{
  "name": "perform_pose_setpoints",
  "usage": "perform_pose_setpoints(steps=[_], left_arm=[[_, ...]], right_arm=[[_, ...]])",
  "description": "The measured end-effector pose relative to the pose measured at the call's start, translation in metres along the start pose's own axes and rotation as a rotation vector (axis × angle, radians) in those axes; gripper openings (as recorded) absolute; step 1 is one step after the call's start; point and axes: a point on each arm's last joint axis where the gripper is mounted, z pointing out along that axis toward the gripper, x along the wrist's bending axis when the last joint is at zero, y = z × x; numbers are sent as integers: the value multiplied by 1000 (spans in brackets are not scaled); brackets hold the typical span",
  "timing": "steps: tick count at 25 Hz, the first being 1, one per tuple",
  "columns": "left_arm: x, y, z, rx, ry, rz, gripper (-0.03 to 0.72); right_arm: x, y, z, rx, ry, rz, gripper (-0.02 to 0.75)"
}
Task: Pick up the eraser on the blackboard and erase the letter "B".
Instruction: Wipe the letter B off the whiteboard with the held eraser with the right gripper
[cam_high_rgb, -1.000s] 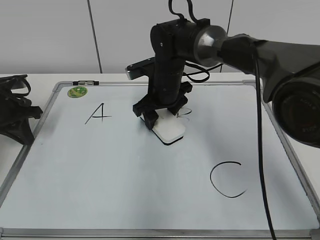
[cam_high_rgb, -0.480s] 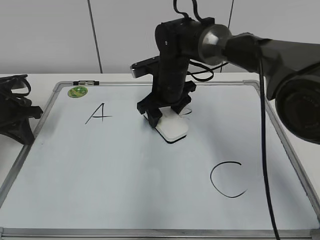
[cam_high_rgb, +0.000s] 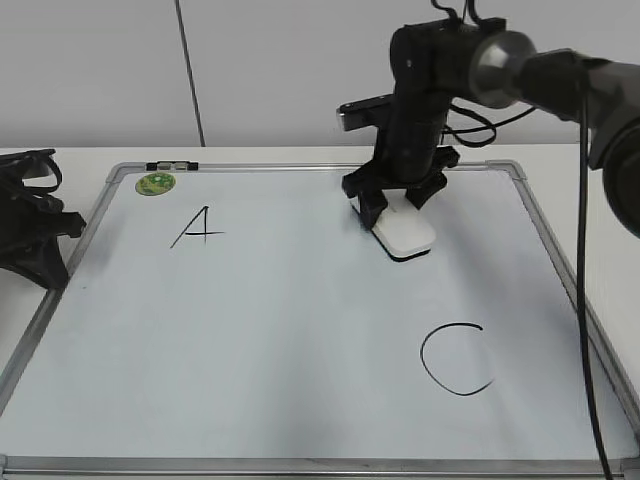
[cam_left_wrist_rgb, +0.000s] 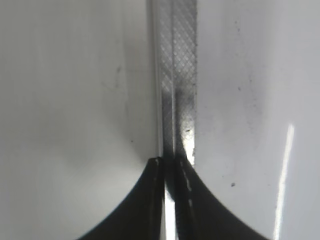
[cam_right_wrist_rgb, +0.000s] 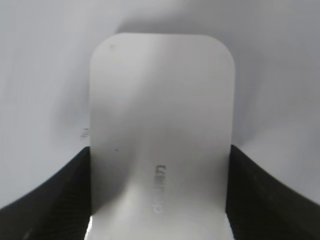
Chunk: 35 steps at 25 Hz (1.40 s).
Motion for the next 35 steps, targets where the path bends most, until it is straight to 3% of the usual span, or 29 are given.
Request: perform_pose_setpoints(steps=[6, 12, 18, 26, 30, 35], left_arm=[[0, 0, 0, 0, 0, 0, 11], [0, 0, 0, 0, 0, 0, 11], [0, 0, 0, 2, 0, 0, 11], [0, 0, 0, 2, 0, 0, 11], [0, 0, 0, 2, 0, 0, 11], [0, 0, 0, 2, 0, 0, 11]], right_arm=[[-42, -7, -1, 18, -20, 84, 545], [-39, -6, -2, 17, -8, 84, 545], [-5, -2, -2, 18, -23, 2, 545], [85, -1, -4, 12, 23, -187, 545], [95, -2, -4, 11, 27, -214, 545], [89, -1, -4, 10, -5, -214, 545]])
